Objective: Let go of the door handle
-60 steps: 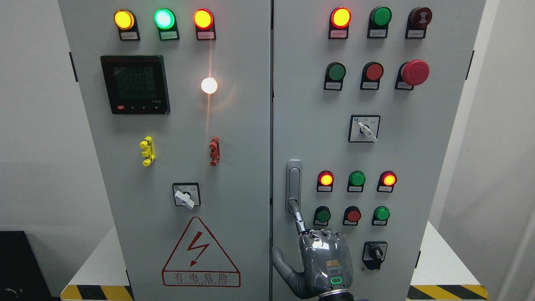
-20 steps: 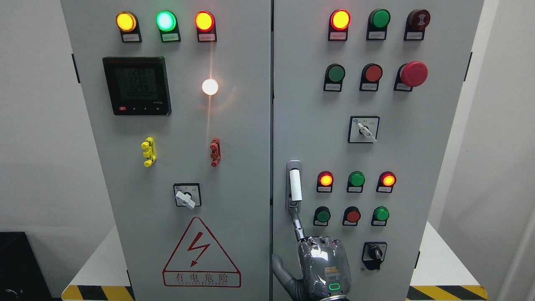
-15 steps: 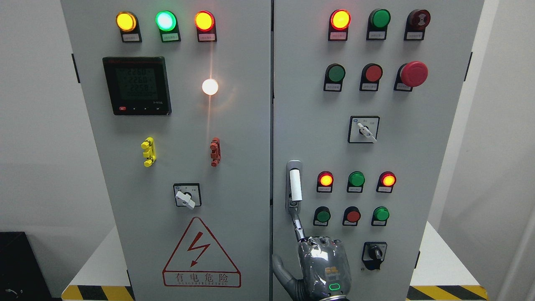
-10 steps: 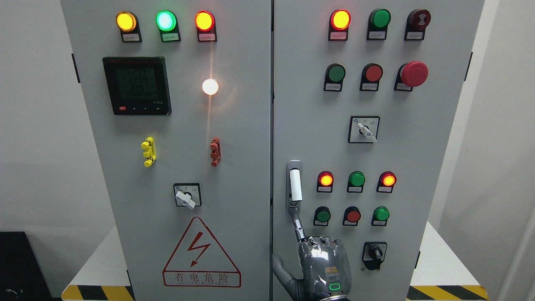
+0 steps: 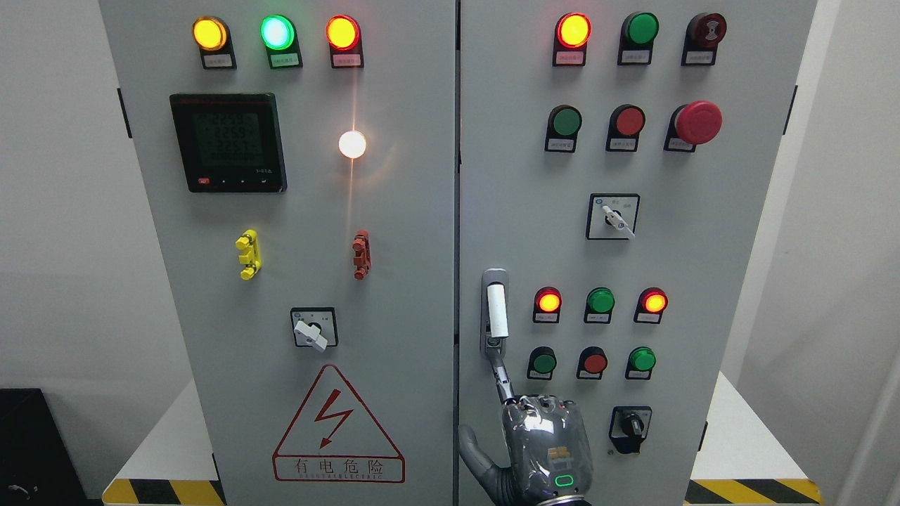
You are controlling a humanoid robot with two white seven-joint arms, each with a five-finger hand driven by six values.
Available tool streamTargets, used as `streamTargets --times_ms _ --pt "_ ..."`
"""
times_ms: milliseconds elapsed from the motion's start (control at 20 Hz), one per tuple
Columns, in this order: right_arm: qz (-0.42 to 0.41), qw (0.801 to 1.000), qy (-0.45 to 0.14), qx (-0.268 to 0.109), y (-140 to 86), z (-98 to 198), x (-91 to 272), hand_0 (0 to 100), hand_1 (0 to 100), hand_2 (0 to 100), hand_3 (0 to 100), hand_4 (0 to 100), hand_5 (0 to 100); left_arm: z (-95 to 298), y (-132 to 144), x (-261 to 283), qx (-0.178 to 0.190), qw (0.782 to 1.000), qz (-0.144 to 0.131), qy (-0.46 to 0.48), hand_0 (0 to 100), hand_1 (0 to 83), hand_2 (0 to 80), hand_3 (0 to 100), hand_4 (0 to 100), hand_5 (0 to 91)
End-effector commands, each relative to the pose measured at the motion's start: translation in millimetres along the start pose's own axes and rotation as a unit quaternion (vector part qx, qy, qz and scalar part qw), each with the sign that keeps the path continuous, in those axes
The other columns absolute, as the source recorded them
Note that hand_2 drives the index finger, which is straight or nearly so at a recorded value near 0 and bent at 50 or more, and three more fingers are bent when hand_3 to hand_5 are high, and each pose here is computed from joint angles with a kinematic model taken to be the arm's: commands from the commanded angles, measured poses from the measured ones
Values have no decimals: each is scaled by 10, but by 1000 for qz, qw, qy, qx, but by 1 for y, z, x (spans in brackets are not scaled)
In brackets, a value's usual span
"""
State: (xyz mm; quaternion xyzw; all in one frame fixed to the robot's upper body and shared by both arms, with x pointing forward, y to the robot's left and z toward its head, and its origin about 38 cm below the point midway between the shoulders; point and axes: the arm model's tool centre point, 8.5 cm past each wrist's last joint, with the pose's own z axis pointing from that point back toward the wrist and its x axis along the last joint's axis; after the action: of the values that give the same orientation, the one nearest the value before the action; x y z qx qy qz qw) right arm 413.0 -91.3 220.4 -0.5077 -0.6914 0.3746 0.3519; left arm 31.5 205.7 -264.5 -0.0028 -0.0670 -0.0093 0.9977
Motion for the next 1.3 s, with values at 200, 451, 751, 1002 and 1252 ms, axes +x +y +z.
streamTargets --times_ms 200,451,751,1002,1252 --pt "-4 999 -7 -36 -24 -3 4 396 252 146 1000 1000 1000 1 0 -11 0 1000 1 8 120 556 0 0 0 0" --pt "-4 999 -9 -42 -27 -4 5 396 253 176 1000 1000 1000 1 0 -11 0 1000 1 8 120 556 0 0 0 0" --pt "-5 999 -9 -48 -32 -4 5 395 254 190 1000 1000 1000 1 0 -11 0 1000 1 8 120 556 0 0 0 0" --pt "-6 999 -10 -50 -33 -4 6 394 255 192 1000 1000 1000 1 0 -11 0 1000 1 8 120 556 0 0 0 0" --pt "-6 998 -11 -55 -37 -5 6 393 256 202 1000 1000 1000 1 0 -11 0 1000 1 8 120 556 0 0 0 0"
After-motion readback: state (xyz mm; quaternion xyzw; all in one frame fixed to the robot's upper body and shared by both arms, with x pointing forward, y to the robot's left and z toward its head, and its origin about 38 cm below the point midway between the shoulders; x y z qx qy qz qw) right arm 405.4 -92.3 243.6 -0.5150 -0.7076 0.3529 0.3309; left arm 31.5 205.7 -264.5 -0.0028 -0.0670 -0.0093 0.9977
